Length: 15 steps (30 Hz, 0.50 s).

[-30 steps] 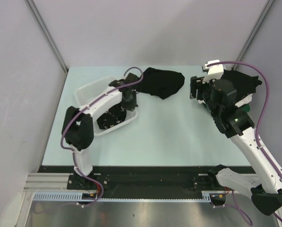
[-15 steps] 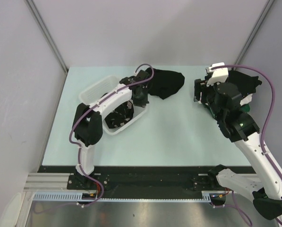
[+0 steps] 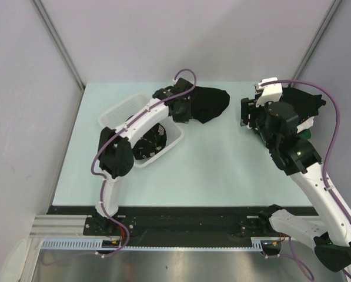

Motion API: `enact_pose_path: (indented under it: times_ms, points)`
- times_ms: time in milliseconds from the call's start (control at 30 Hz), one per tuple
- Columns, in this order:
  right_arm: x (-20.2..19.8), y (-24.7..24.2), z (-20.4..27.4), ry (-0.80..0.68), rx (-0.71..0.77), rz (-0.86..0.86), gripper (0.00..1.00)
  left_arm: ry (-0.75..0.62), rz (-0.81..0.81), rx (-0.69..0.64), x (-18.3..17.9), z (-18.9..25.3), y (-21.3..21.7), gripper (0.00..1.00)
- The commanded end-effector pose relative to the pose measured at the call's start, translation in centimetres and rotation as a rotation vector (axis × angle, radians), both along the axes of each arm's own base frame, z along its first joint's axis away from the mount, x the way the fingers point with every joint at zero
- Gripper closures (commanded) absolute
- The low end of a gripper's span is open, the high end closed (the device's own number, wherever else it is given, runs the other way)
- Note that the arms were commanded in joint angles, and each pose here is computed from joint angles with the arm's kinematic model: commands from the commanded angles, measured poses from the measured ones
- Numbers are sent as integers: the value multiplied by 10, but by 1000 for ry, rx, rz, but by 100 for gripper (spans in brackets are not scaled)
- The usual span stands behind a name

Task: Fold and stack the t-shirts
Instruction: Move the tshirt to the center of the board

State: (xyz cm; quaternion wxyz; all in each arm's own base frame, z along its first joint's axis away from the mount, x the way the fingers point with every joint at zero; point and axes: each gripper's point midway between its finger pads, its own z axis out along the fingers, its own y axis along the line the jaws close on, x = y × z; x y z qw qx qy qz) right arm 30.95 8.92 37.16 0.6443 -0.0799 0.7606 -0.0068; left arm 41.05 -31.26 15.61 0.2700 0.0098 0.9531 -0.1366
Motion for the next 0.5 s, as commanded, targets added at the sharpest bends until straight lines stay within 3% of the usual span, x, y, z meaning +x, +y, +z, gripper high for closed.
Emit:
enact_pose_path:
  times_ms: [0, 267, 467]
  points:
    - [-4, -6, 10, -32, -9, -9, 28, 97, -21, 51, -16, -41, -6, 100]
    - [-6, -10, 9, -26, -19, -19, 27, 132, 7, 123, -22, -64, 9, 100]
    - [-4, -7, 6, -17, -10, -12, 27, 178, 91, 217, -33, -80, 45, 100]
